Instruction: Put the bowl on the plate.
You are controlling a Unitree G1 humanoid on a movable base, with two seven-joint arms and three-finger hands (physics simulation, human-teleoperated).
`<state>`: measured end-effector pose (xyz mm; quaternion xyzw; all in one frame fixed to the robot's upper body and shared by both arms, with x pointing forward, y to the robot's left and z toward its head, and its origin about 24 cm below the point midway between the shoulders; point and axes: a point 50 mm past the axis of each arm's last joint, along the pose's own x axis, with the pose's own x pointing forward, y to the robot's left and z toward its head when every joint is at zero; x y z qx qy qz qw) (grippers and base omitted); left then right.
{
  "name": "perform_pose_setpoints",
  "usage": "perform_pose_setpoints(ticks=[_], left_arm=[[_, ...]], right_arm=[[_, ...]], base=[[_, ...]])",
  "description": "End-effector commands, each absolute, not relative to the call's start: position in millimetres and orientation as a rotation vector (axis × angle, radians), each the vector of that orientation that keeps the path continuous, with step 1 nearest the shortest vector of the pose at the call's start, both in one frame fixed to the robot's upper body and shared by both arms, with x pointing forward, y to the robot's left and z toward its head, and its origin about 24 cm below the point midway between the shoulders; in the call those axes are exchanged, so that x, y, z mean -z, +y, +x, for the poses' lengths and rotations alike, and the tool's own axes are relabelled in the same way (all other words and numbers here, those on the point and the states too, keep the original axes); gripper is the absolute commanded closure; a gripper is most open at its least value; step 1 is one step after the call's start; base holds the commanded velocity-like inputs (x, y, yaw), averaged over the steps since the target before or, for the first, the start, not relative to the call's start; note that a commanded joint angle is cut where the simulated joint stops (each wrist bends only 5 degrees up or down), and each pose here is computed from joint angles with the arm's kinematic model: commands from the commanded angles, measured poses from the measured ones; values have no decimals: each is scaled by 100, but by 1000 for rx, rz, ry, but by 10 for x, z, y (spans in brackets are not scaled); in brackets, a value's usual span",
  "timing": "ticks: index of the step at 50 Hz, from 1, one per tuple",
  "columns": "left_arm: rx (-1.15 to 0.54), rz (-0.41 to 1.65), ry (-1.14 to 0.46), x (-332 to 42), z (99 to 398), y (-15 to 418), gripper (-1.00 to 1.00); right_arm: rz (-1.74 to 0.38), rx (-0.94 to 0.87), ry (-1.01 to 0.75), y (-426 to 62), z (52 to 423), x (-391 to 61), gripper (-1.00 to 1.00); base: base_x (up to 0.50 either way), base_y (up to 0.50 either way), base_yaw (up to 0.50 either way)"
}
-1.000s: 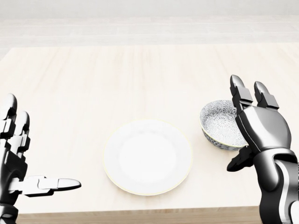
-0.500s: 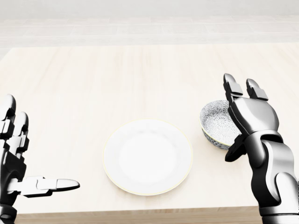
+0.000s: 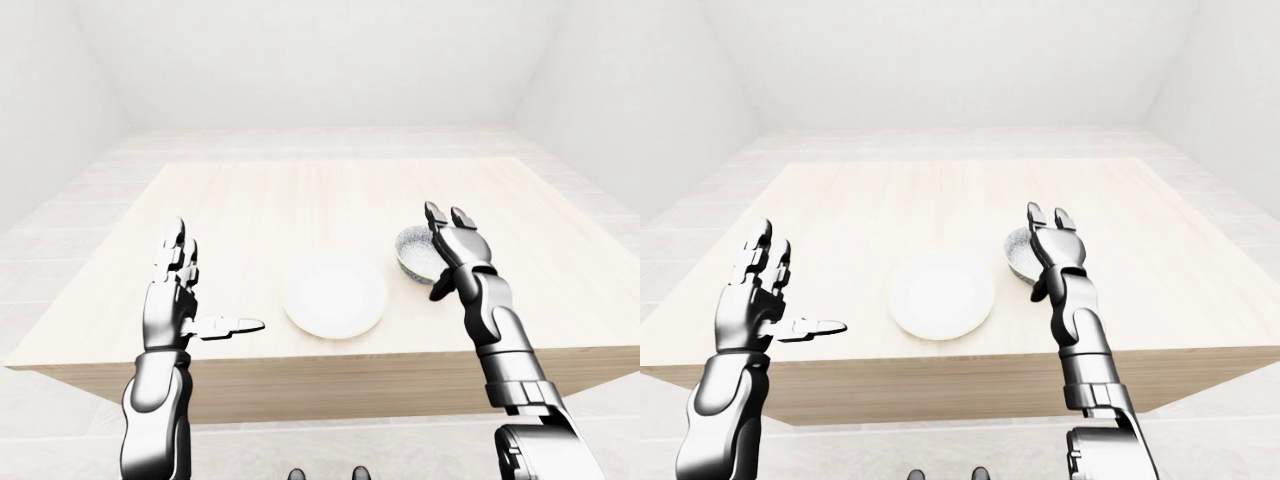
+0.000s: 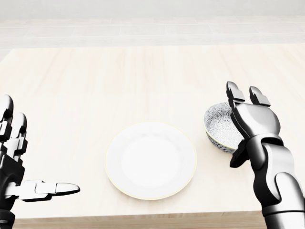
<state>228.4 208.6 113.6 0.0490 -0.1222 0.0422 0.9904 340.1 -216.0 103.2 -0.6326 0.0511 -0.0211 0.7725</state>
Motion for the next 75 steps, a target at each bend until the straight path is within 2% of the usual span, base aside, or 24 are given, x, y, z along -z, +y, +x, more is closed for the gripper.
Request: perform_pose_setpoints(ticks=[1,48,75], left_arm=[[-84,97,-238,-1118,2294,2082,-100],[-80,90,-213,-1058,2304,2065,-100],[-80,97,-226,-1089,2268,2065,-100]], right_arm=[[-1389,36,151,-2191,3412,-917,-100],[-1399,6,285,-2254,3413,-420,-100],[-1411,-9,315,-2247,3404,-297,-100]], base=[[0,0,0],[0,0,0],[0,0,0]])
